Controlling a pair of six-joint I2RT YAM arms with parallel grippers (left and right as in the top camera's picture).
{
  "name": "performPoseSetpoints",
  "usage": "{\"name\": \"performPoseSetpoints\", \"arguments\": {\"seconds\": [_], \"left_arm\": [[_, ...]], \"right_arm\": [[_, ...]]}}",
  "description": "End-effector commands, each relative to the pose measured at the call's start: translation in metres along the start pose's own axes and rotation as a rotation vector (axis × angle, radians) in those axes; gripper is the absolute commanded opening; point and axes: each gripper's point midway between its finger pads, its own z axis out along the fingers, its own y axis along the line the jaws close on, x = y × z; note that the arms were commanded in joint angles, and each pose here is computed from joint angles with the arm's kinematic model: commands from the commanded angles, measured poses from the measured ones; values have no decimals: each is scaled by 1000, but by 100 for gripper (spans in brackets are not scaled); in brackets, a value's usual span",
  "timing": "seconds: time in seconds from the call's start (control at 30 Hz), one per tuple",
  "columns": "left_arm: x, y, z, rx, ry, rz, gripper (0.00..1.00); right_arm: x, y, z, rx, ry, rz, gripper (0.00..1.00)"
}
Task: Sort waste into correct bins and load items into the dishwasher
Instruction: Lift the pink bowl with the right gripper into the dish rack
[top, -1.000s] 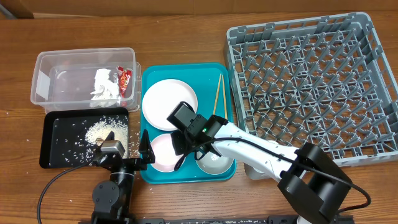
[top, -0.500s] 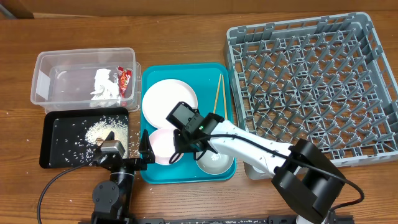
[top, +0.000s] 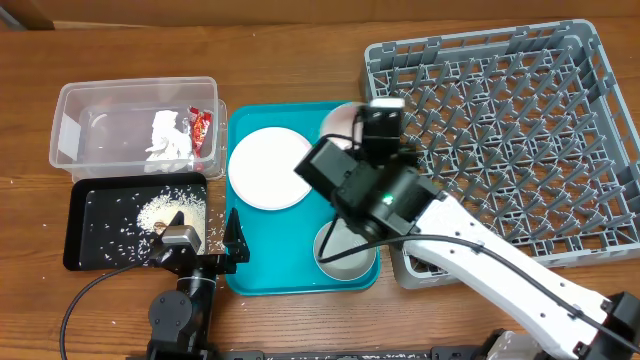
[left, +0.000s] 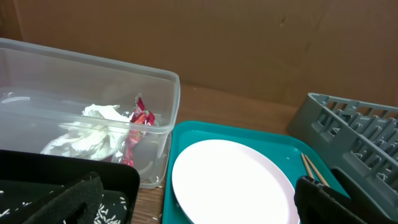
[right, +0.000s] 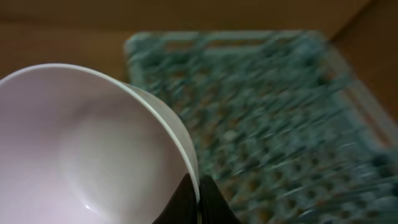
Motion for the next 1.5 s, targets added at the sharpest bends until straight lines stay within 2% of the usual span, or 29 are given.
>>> {"name": "performPoseSetpoints", "arguments": {"seconds": [0.0,0.33,0.47,0.6,1.07,1.33,1.4,1.47], "left_arm": [[-1,2,0,-8,-11,-11,100],[-1,2,0,-8,-11,-11,100],[-1,2,0,-8,-11,-11,100],[-1,2,0,-8,-11,-11,100],[-1,2,0,-8,-11,-11,100],[-1,2,0,-8,-11,-11,100],[-1,2,0,-8,-11,-11,100],[-1,2,0,-8,-11,-11,100]], "right_arm": [[-38,-52,10,321,-215,-40,4],[0,-113,109,571,41,-101,4],[11,-124,136,628,91,-109,4],[15,-118,152,629,121,-192,4],[37,-101,166,613,194,-330,4],[44,-66,146,531,185,-422,4],[46,-63,142,523,185,-436,8],[50,-59,140,505,201,-452,15]]}}
